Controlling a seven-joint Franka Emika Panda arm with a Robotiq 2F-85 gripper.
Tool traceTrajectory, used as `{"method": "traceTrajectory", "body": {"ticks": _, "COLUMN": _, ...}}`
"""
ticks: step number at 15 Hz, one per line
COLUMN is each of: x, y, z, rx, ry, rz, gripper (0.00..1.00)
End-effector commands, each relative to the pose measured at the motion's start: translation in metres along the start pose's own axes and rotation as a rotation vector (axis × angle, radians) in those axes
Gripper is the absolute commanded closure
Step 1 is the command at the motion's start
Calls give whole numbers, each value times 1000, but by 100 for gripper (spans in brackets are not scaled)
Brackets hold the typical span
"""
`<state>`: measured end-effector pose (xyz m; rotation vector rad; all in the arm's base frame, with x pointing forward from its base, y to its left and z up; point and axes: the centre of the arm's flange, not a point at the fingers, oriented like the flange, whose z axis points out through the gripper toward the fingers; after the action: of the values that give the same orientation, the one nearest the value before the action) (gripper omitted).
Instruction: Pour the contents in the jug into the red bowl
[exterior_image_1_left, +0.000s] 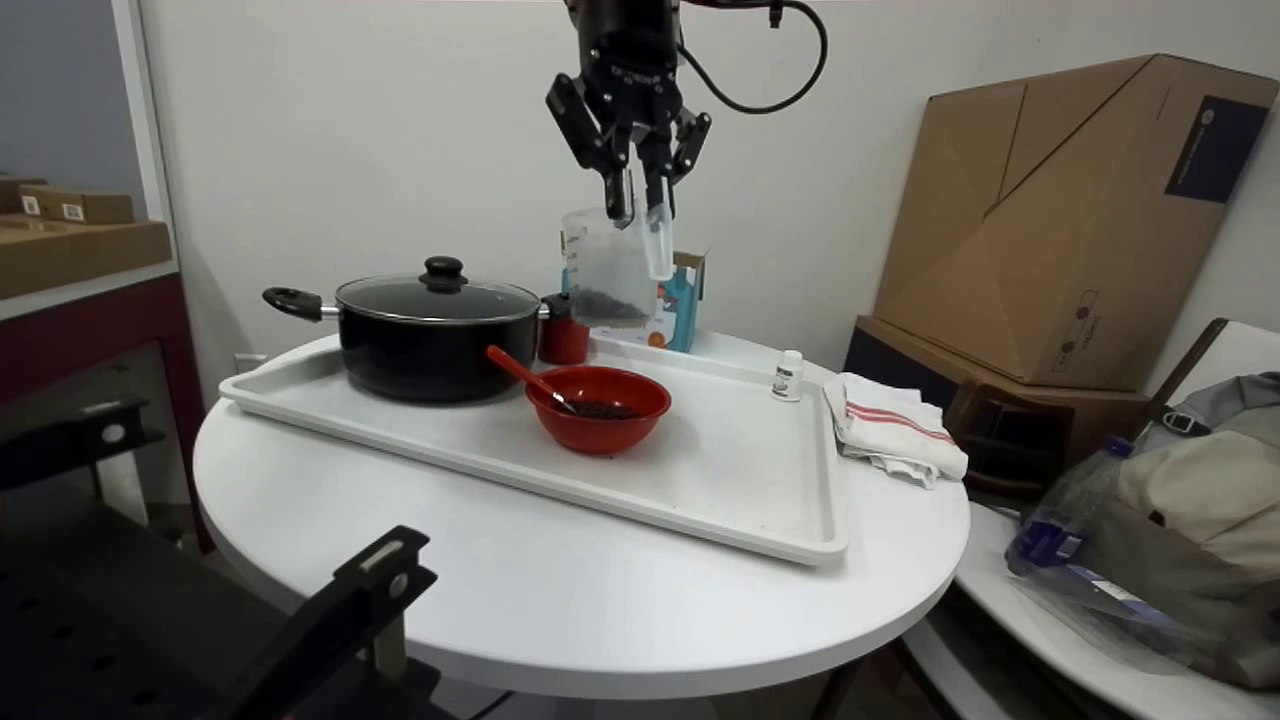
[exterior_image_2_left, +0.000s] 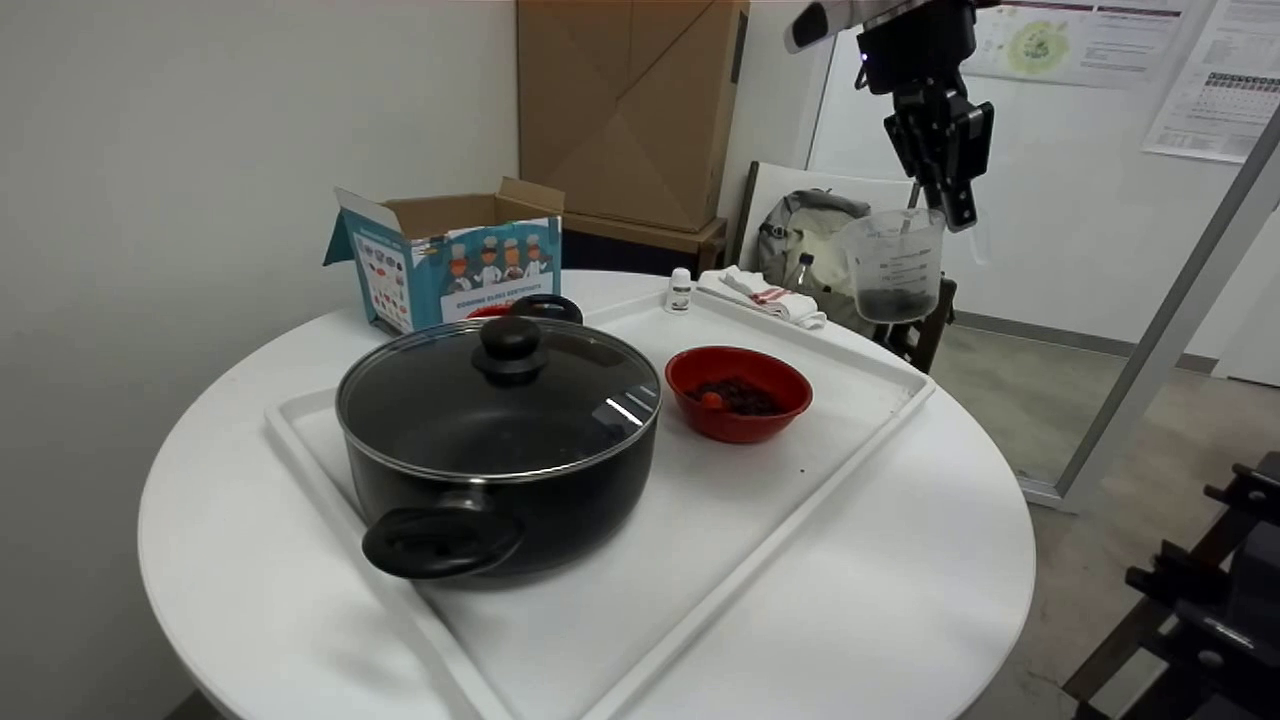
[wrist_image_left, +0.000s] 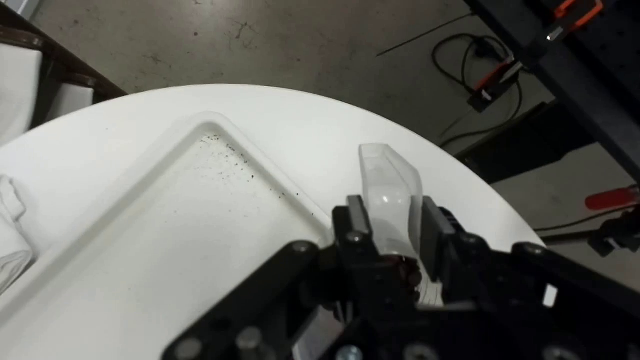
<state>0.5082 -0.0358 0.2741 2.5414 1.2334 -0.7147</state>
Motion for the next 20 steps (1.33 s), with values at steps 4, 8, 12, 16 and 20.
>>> {"method": "traceTrajectory", "body": {"ticks": 4, "x": 5, "y": -3, "z": 38, "rx": -185, "ry": -233, "rz": -210, "gripper": 89}}
{"method": "traceTrajectory", "body": {"ticks": 8, "x": 12, "y": -3, "z": 50, "rx": -365, "ry": -342, "rz": -311, "gripper": 89}}
{"method": "traceTrajectory", "body": {"ticks": 12, "x": 16, "y": -3, "z": 38, "rx": -428, "ry": -228, "rz": -277, "gripper": 89}}
{"method": "traceTrajectory", "body": {"ticks": 16, "x": 28, "y": 0, "z": 34, "rx": -539, "ry": -155, "rz": -208, "gripper": 89}}
{"method": "traceTrajectory", "body": {"ticks": 20, "x": 40, "y": 6, "z": 44, "rx": -677, "ry": -180, "rz": -181, "gripper": 89}}
